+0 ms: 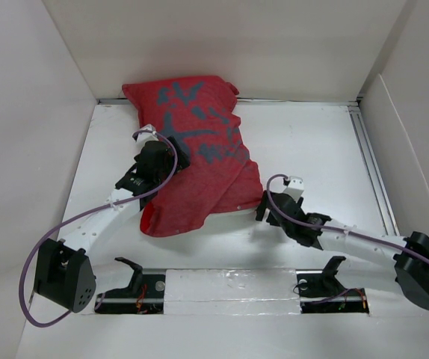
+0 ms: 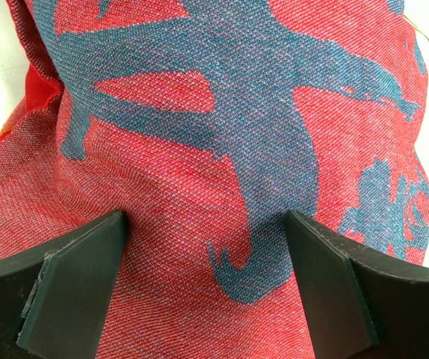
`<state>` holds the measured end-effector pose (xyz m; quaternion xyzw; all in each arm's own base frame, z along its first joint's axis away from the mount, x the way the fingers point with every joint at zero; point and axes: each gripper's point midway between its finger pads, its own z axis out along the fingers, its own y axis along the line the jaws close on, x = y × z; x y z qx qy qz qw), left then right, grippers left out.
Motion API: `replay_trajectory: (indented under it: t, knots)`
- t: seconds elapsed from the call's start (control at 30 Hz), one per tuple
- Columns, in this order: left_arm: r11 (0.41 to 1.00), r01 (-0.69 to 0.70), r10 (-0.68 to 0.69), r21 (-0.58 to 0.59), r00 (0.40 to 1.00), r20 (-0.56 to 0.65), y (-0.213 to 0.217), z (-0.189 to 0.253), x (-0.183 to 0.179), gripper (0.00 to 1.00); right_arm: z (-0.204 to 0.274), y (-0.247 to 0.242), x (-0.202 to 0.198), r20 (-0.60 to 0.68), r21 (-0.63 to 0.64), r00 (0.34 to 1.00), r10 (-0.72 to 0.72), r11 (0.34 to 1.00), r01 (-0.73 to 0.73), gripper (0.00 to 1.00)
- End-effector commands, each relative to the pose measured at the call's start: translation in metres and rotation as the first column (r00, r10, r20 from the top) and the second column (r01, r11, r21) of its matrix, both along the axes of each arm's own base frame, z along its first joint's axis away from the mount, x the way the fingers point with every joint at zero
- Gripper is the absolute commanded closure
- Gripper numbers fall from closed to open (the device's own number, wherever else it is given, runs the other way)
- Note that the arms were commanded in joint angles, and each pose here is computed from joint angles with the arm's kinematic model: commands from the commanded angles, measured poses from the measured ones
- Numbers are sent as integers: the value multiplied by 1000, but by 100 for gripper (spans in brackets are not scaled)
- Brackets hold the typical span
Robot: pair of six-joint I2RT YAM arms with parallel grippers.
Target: Put the pillow into the pillowcase
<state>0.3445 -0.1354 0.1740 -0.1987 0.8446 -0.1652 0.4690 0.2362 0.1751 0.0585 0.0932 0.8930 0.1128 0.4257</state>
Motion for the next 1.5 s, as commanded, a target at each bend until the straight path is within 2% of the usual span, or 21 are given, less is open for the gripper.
replay_trajectory:
  t: [0.0,0.2,0.37,0.5,0.77,0.97,1.17,1.37,1.47]
  knots:
    - [1000,15,-14,-13,999,42,-5,13,5,16,19,-1,3,46,60,998,-47,997,45,14]
    - [1000,27,-27,-9,999,41,-6,13,5,12,23,-2,4,72,105,996,-50,994,42,14]
    - [999,36,-35,-17,998,48,-8,15,5,12,12,-7,10,33,36,996,-88,996,87,14]
    - [999,36,-34,-21,998,56,-8,18,5,11,11,-15,13,33,30,985,-171,985,170,15]
    - [999,43,-42,-21,998,46,-10,15,5,10,61,6,15,179,131,983,-36,991,12,19]
    - [999,48,-47,-16,997,55,-10,19,6,10,35,-1,30,100,27,994,-54,998,52,21]
    - [999,48,-47,-20,997,65,-11,21,8,10,26,8,29,89,45,995,-34,999,31,24]
    - [997,73,-71,-26,995,71,-15,23,7,10,39,41,16,165,130,980,112,982,-134,29]
    - [997,73,-71,-22,996,62,-14,18,6,9,34,41,12,158,123,980,124,982,-144,31]
